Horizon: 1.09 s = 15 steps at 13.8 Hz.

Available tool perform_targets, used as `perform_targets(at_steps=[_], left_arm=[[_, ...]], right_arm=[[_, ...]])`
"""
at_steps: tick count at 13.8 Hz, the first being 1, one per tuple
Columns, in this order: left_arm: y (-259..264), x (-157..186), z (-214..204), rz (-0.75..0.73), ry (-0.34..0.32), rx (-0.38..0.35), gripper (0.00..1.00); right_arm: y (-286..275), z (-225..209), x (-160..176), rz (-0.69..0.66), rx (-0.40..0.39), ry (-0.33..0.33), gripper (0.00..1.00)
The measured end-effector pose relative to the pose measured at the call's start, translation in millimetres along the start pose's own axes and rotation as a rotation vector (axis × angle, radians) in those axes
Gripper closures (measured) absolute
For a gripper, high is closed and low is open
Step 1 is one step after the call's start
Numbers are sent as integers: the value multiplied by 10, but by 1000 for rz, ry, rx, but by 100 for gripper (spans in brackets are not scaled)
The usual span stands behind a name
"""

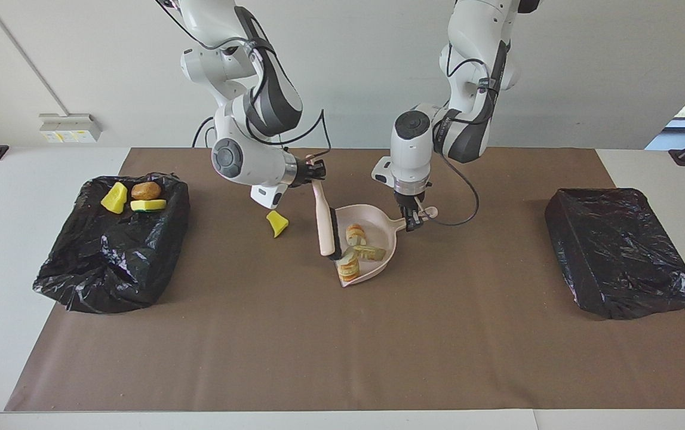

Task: Sweep and dump trash in bin
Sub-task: 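Sweep the brown chunks into the dustpan with the right gripper's brush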

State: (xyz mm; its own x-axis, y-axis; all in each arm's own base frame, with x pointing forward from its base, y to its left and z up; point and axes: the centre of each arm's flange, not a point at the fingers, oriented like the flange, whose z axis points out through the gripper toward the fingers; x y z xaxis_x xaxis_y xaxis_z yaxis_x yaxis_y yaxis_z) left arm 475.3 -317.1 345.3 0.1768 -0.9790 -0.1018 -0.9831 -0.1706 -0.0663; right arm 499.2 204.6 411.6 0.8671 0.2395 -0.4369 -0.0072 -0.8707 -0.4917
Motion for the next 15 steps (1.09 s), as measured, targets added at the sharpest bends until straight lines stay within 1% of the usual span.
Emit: perform_targets(at_steps=[1,3,4,6,7,8,9,10,11,13,15], left_arm=[[0,0,0,0,0,0,69],[-1,0,0,0,1,1,69],[-1,0,1,0,1,1,69],[-2,-1,2,2,1,1,69],[-2,-1,2,5,2,1,69],[-3,-2,1,10,2,2,69],[-5,0,0,14,3,3,69],[-6,0,0,17,4,3,69],[-6,0,0,19,4,4,69],[-4,1,1,22,4,5,69],[-3,2,1,24,3,6,69]], right_arm=[[66,-152,-101,0,-59,17,74],[168,-247,-132,-25,-272,67,74],[166,-217,-96,-47,-360,82,74],[207,-137,46,-92,-498,99,74],[276,-97,157,-112,-561,93,74],[350,-40,285,-128,-603,77,74],[394,56,415,-144,-618,58,74],[374,207,534,-159,-614,41,74],[299,380,612,-172,-586,29,74],[93,633,653,-173,-461,19,74],[-95,726,612,-160,-339,11,74]])
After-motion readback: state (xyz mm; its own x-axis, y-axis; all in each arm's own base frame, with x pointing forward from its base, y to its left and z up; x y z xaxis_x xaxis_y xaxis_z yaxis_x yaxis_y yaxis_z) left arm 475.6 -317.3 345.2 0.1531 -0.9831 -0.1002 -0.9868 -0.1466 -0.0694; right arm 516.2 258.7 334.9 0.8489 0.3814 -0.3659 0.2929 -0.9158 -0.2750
